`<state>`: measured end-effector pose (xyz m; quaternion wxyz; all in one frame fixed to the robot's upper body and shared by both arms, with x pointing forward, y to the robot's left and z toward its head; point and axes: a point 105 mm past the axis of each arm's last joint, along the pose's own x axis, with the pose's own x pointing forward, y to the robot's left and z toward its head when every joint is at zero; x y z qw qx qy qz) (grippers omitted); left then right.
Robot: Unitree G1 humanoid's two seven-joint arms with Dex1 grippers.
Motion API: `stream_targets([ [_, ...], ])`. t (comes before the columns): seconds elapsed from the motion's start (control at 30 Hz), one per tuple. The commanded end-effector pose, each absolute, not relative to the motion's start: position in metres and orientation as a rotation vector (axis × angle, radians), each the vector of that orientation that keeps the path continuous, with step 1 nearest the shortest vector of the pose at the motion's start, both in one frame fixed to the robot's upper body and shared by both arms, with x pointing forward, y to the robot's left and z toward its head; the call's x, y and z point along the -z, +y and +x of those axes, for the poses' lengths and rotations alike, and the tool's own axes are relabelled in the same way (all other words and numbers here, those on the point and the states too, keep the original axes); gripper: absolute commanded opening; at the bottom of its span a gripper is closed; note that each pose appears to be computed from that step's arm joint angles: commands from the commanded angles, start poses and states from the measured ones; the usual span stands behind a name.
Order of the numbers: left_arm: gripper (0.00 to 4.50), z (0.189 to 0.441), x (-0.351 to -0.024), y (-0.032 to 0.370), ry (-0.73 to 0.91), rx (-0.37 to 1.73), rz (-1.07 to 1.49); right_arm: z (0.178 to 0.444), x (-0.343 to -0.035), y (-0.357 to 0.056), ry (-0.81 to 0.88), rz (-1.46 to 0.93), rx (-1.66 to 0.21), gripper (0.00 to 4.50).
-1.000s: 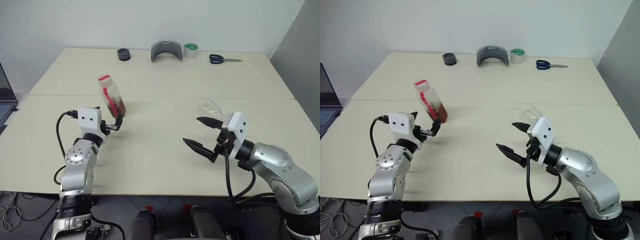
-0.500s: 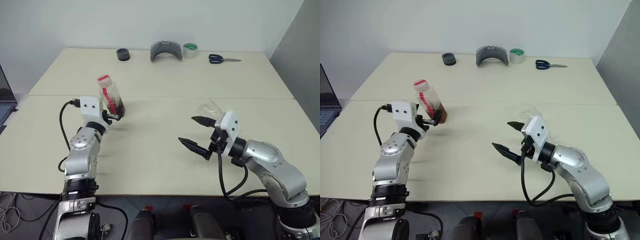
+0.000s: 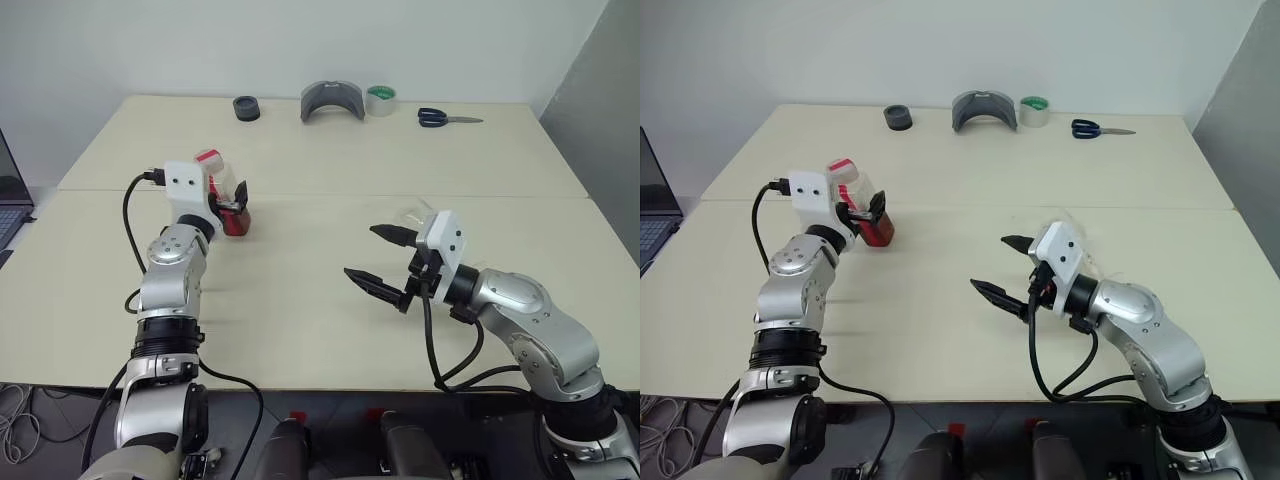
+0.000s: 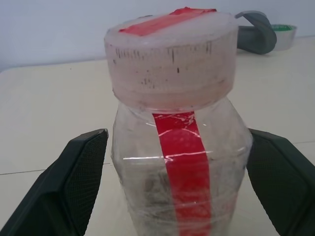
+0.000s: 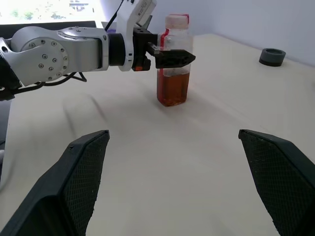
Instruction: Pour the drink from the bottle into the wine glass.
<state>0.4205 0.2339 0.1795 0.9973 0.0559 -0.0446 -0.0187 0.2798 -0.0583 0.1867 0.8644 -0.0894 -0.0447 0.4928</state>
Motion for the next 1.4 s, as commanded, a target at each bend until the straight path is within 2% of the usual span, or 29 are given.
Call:
stream_targets([
  [0.03,4.49,0.424,-0.201,0.23,-0.157,0.042,0.14,0.279,-0.198,-0.057,-0.138,-0.196,-1.036,4.5],
  [0.43,4.49,0.427,-0.198,0.228,-0.152,0.059,0.133,0.28,-0.199,-0.057,-0.138,-0.194,-1.031,4.5],
  [0.53,3.9,0.427,-0.197,0.228,-0.149,0.056,0.126,0.28,-0.199,-0.058,-0.137,-0.195,-1.03,4.5],
  [0.73,2.03,0.428,-0.198,0.23,-0.161,0.051,0.116,0.28,-0.199,-0.058,-0.138,-0.196,-1.029,4.5],
  [0.77,1.86,0.428,-0.198,0.23,-0.163,0.053,0.115,0.279,-0.199,-0.058,-0.139,-0.197,-1.029,4.5],
  [0.93,1.85,0.427,-0.203,0.224,-0.192,0.083,0.102,0.278,-0.2,-0.059,-0.143,-0.208,-1.03,4.5],
  [1.03,1.85,0.423,-0.204,0.203,-0.213,0.205,0.099,0.276,-0.204,-0.062,-0.153,-0.218,-1.025,4.5],
  [1.27,1.85,0.399,-0.192,0.143,-0.164,0.621,0.111,0.269,-0.217,-0.076,-0.171,-0.213,-0.98,4.5],
  [1.4,1.85,0.371,-0.189,0.104,-0.14,0.931,0.127,0.263,-0.227,-0.08,-0.191,-0.225,-0.948,4.5],
])
